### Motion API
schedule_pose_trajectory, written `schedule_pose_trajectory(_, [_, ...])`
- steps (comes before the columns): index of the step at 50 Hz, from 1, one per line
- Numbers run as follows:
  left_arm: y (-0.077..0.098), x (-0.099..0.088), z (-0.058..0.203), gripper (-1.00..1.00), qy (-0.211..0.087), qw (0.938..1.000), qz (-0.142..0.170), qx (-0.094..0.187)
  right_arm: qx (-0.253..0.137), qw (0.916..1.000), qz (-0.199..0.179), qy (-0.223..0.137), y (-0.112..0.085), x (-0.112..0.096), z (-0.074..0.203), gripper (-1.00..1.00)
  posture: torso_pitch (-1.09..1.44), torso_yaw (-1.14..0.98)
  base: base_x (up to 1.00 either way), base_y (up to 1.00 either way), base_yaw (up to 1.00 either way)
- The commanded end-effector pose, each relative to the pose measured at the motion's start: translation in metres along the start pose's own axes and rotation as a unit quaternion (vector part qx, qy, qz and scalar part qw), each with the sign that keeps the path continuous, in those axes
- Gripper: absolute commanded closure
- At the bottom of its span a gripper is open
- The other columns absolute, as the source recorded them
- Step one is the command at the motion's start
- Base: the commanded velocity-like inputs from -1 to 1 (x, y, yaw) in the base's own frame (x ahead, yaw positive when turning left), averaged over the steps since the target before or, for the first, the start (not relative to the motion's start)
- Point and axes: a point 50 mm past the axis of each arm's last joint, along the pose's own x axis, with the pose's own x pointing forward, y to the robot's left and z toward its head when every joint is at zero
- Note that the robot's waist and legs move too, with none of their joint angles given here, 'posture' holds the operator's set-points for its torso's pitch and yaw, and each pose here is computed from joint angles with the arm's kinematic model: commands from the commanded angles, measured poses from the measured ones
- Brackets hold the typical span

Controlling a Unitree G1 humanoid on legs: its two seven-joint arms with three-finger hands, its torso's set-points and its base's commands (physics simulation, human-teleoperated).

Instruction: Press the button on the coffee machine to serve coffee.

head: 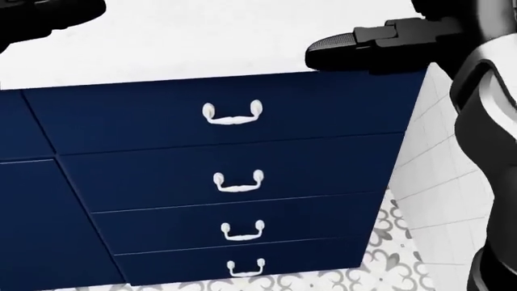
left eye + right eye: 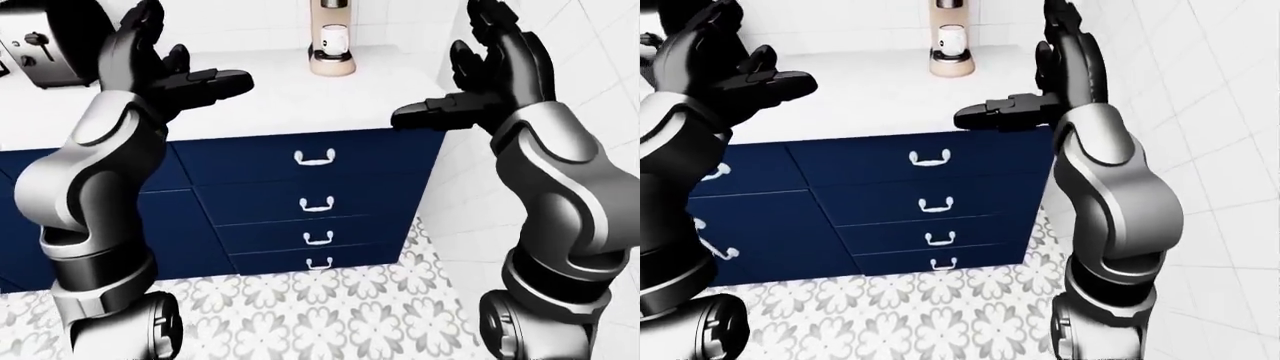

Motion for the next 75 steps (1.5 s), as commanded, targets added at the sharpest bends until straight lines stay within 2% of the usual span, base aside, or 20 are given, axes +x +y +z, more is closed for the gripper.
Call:
schedule_pose_trajectory(1, [-0.0070, -0.0043, 0.0223, -1.00, -0.054, 0.9984, -0.019, -0.004, 0.000, 0.9983, -0.019, -0.054, -0.0063, -0.0037, 0.0203, -1.00, 0.00, 0.00, 0.31, 0.07, 0.00])
schedule_pose_trajectory(75, [-0.0076, -0.0042, 0.0211, -1.00, -0.052, 0.9985, -0.019, -0.004, 0.006, 0.9982, -0.016, -0.058, -0.0052, -0.0038, 0.0203, -1.00, 0.00, 0.00, 0.27, 0.05, 0.00])
